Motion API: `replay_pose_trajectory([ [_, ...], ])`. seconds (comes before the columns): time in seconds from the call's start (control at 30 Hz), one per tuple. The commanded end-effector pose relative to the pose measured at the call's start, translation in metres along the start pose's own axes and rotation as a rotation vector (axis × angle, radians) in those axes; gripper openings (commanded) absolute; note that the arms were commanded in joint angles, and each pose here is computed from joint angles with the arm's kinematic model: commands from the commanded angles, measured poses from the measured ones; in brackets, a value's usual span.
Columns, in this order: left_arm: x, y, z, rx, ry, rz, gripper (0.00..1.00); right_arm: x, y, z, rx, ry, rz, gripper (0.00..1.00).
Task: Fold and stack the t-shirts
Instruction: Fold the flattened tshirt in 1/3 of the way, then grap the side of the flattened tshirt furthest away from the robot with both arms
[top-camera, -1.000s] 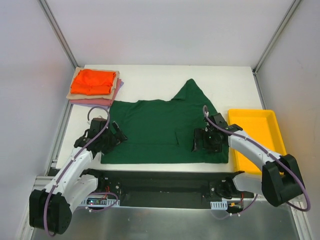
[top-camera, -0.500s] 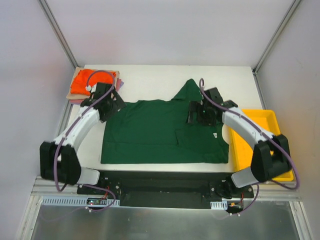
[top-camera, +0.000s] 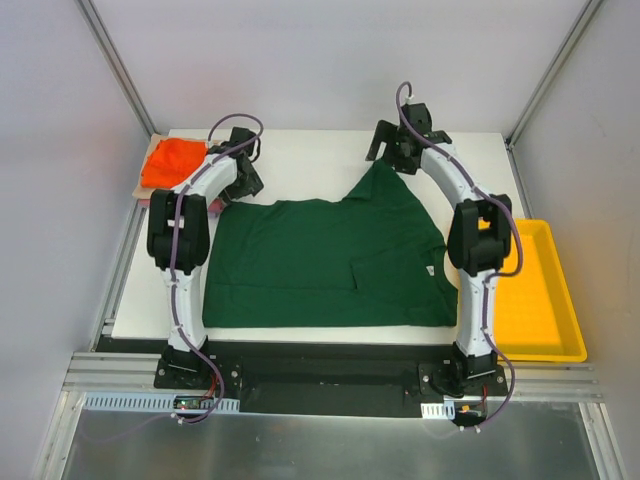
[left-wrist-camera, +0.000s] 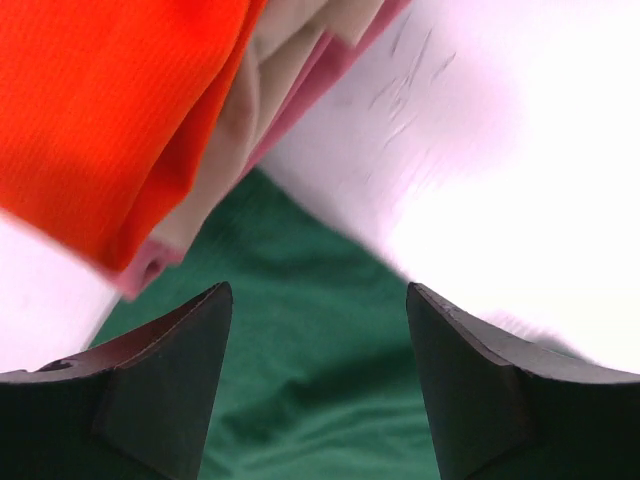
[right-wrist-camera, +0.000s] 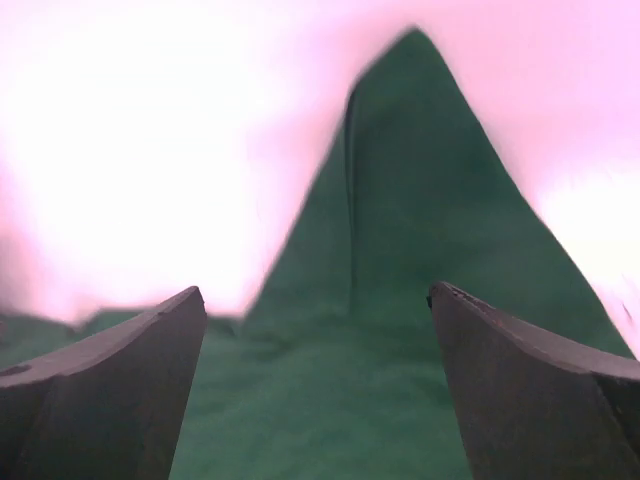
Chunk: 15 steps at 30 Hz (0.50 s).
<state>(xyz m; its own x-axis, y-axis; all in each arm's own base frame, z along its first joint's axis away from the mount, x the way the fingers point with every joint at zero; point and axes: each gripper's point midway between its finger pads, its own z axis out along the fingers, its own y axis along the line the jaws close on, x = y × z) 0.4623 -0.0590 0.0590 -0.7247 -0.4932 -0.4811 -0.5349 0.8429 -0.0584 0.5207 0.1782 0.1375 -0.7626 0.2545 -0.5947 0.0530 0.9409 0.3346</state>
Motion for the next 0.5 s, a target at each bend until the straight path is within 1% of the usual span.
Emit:
replay_pose_trajectory([
  [0.0,-0.028,0.012,0.007,-0.121,-0.041,0.032,0.69,-0.022,0.022,0.047,-0.094,0.008,0.115,0.96],
  [0.1,-0.03,0.009,0.017,-0.126,-0.006,0.031,0.66,-0.033,0.033,0.073,-0.135,0.001,0.172,0.96],
  [0.2,-0.025,0.013,0.023,-0.145,0.015,0.043,0.62,-0.042,0.037,0.092,-0.15,-0.039,0.224,0.96],
  [0.3,-0.016,0.017,0.024,-0.157,0.04,0.043,0.6,-0.036,0.031,0.109,-0.137,-0.042,0.26,0.96],
  [0.47,0.001,0.019,0.032,-0.159,0.098,0.057,0.52,-0.023,0.027,0.126,-0.113,-0.026,0.278,0.96],
])
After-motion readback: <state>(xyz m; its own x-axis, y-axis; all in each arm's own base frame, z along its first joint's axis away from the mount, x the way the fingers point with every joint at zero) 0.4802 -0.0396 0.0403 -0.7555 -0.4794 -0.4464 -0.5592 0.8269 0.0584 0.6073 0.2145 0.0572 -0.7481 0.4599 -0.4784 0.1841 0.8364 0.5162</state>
